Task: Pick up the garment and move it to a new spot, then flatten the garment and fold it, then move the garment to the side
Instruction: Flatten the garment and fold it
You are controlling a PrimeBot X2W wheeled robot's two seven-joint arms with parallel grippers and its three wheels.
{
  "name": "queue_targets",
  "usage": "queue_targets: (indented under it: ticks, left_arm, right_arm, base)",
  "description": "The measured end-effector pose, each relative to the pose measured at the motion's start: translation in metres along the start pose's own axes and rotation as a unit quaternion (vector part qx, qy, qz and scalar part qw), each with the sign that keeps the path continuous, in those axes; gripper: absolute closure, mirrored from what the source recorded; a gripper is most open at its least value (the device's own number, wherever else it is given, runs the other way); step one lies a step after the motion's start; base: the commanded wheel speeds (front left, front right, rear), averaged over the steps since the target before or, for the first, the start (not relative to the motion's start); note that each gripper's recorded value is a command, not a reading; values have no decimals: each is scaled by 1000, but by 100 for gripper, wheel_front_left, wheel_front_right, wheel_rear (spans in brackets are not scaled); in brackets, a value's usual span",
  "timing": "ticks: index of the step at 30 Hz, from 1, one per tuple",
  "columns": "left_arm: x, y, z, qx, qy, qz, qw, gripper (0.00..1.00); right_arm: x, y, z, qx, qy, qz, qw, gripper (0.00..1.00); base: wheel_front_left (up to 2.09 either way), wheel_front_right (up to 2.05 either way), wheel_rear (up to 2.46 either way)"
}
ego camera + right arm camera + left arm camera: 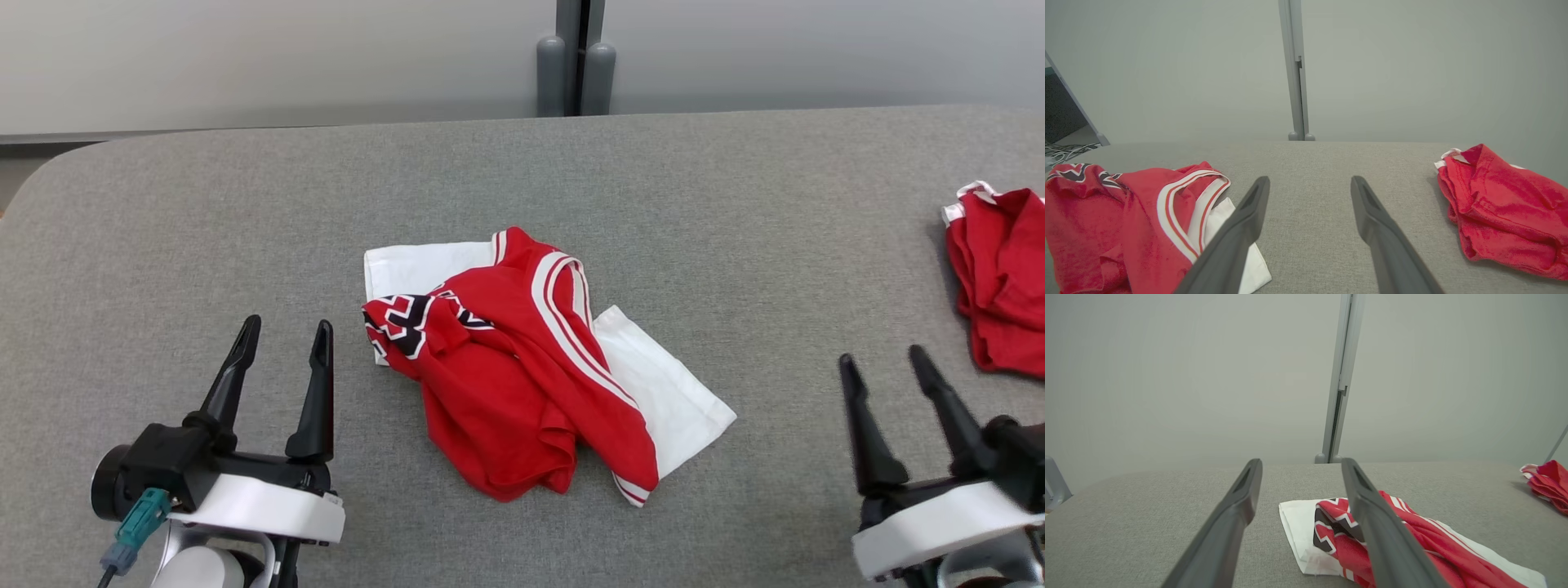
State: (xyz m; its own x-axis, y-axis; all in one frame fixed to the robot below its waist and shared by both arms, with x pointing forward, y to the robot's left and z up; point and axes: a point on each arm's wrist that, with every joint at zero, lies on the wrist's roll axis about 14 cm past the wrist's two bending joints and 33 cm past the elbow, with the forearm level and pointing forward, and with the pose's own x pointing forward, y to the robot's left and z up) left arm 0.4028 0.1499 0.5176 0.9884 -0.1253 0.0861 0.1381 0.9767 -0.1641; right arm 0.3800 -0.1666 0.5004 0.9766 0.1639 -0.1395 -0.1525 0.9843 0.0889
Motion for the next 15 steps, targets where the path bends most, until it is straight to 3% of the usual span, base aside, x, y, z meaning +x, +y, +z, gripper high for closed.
queue_targets:
  ticks: [6,10,15]
  left_arm:
    - [5,3,2,3,-4,3,1000,0]
    - [9,6,1,1,-7,6,1000,0]
    - [10,15,-3,3,-4,21,1000,0]
  right_arm:
    - [7,55,-42,22,66,87,994,0]
    - [0,107,-85,47,139,164,975,0]
    - [-4,128,-122,57,202,197,958,0]
  base:
    - [0,0,0]
    - [0,0,0]
    - [0,0,0]
